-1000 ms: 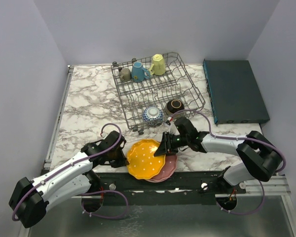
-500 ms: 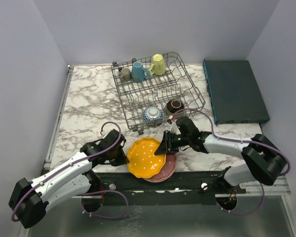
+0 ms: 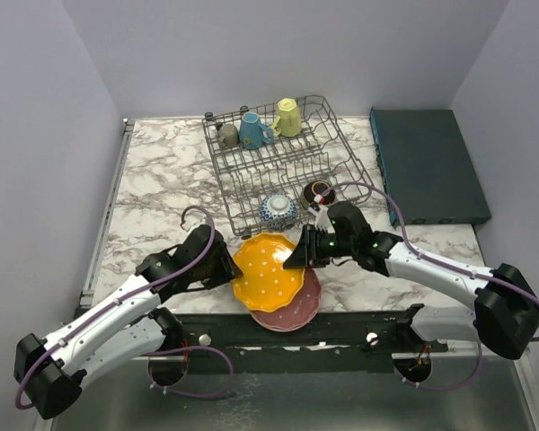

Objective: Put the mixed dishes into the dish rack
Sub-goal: Pick up the plate at the center of the board.

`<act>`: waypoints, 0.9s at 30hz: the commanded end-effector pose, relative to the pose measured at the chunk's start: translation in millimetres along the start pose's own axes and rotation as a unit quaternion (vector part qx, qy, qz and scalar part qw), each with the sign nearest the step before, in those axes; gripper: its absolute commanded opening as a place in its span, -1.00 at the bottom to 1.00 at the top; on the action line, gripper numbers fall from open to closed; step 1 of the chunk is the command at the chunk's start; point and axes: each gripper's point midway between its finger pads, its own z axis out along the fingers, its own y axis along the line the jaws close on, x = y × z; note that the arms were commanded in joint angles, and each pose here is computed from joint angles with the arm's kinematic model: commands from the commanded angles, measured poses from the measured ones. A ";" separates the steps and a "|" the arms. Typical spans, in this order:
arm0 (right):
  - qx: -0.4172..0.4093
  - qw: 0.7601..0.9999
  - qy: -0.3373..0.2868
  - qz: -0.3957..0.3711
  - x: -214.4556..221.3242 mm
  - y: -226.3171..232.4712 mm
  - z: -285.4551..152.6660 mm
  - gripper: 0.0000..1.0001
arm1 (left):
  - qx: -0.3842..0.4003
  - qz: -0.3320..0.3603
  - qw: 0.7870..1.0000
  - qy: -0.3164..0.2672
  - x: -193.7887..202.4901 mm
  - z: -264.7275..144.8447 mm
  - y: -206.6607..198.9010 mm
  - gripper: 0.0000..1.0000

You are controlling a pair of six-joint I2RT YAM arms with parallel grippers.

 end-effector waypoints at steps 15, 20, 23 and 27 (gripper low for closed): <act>0.055 0.986 -0.131 -0.081 -79.6 41.7 -53.9 -0.99 | 0.048 0.055 0.990 -0.119 -54.2 -38.7 -38.1 -0.02; 0.070 0.981 -0.154 -0.093 -94.7 48.9 -66.8 -1.00 | 0.040 0.071 0.987 -0.138 -62.3 -46.0 -36.8 0.01; 0.080 0.978 -0.164 -0.098 -102.8 53.4 -74.0 -0.99 | 0.044 0.082 0.984 -0.149 -67.2 -51.6 -40.3 0.03; 0.103 0.970 -0.188 -0.111 -119.7 60.7 -88.0 -1.00 | 0.041 0.101 0.981 -0.160 -71.8 -55.0 -40.0 0.07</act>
